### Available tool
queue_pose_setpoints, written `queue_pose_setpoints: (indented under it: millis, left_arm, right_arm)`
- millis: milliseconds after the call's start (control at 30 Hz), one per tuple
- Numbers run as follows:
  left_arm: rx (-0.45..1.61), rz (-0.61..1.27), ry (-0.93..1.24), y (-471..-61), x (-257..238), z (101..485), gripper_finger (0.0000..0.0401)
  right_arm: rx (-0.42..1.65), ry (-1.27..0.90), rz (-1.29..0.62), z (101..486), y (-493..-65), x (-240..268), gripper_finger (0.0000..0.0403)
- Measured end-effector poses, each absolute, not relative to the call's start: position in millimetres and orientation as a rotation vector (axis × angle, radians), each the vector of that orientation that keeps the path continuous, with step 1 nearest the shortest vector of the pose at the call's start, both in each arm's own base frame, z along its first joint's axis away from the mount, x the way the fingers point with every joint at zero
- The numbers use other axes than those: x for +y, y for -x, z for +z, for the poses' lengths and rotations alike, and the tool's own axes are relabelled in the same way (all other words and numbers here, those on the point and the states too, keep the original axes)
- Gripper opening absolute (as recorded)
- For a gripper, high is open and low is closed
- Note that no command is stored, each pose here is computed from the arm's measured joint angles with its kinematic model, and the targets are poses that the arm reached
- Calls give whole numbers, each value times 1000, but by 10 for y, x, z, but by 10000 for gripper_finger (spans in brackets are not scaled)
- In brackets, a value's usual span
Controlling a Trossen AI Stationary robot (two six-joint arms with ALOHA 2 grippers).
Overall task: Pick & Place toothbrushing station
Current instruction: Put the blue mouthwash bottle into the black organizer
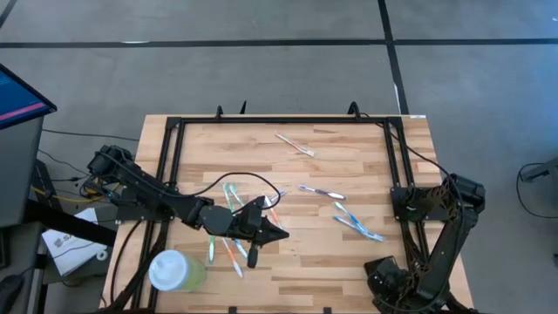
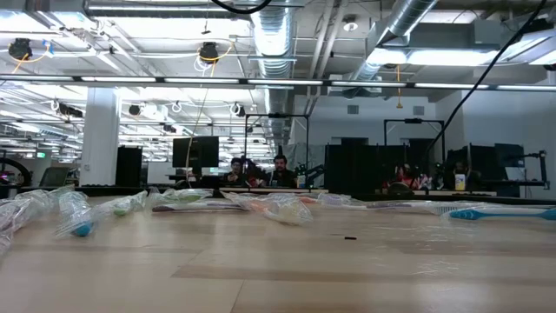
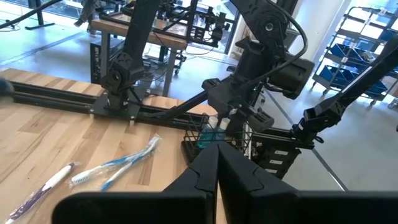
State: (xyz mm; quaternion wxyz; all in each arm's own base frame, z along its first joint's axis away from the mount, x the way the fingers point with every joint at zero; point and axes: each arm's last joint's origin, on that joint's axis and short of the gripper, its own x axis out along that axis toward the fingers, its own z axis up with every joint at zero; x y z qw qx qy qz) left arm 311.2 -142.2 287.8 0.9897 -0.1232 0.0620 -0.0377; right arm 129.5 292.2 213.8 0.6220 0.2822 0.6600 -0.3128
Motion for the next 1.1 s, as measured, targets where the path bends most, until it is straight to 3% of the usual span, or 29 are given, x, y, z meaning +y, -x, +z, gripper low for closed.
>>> queue_pose_setpoints:
  millis: [1100]
  left_arm:
    - [122,-67,247,-3112,-1419,2879,1]
  right_arm:
    - [1557,-667,-721,2069,-1301,2907,107]
